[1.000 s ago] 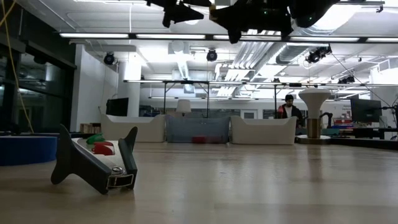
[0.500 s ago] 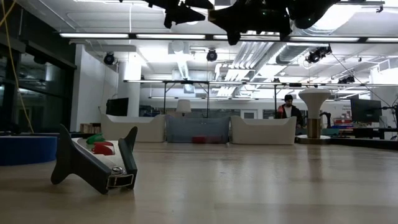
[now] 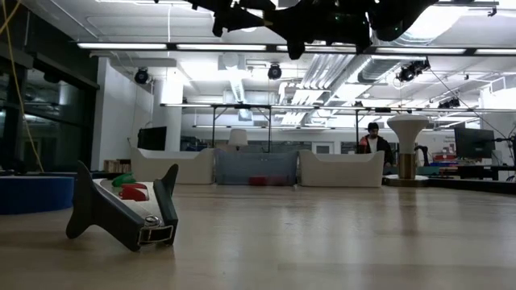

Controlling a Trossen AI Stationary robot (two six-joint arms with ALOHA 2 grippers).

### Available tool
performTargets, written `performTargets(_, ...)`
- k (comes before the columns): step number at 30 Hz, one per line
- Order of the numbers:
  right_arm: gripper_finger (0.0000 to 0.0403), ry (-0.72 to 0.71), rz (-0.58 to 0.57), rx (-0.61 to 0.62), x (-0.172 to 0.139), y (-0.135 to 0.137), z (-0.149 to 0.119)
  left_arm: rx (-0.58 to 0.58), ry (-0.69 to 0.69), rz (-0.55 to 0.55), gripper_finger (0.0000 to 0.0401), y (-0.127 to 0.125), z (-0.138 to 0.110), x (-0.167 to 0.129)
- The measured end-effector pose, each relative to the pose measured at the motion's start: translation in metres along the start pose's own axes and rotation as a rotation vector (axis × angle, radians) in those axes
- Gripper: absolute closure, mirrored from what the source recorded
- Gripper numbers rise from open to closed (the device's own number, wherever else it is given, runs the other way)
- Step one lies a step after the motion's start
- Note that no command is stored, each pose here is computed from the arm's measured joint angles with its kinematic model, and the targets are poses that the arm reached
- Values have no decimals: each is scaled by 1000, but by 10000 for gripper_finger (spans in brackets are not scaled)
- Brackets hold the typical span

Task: Pick and place Stapler, Stapler remover, tape
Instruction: Put the yellow stapler into the black transparent bin

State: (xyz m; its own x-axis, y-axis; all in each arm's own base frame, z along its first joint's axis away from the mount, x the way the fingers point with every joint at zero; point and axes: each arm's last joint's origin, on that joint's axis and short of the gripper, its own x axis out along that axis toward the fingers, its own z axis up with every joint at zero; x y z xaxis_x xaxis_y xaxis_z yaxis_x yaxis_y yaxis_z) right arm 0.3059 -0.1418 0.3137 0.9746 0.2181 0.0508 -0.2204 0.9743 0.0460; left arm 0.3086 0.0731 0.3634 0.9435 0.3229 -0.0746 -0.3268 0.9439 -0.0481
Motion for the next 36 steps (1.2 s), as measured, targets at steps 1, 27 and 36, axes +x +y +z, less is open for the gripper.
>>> performTargets(1, 350, 0, 1, -1, 0, 0, 0, -1, -1, -6, 159, 0, 0, 0)
performTargets(27, 350, 3, 0, 26, 0, -1, -1, 9, 7, -64, 264, -2, -1, 0)
performTargets(36, 350, 13, -2, 37, 0, -1, -2, 9, 7, -63, 265, -2, -1, 0)
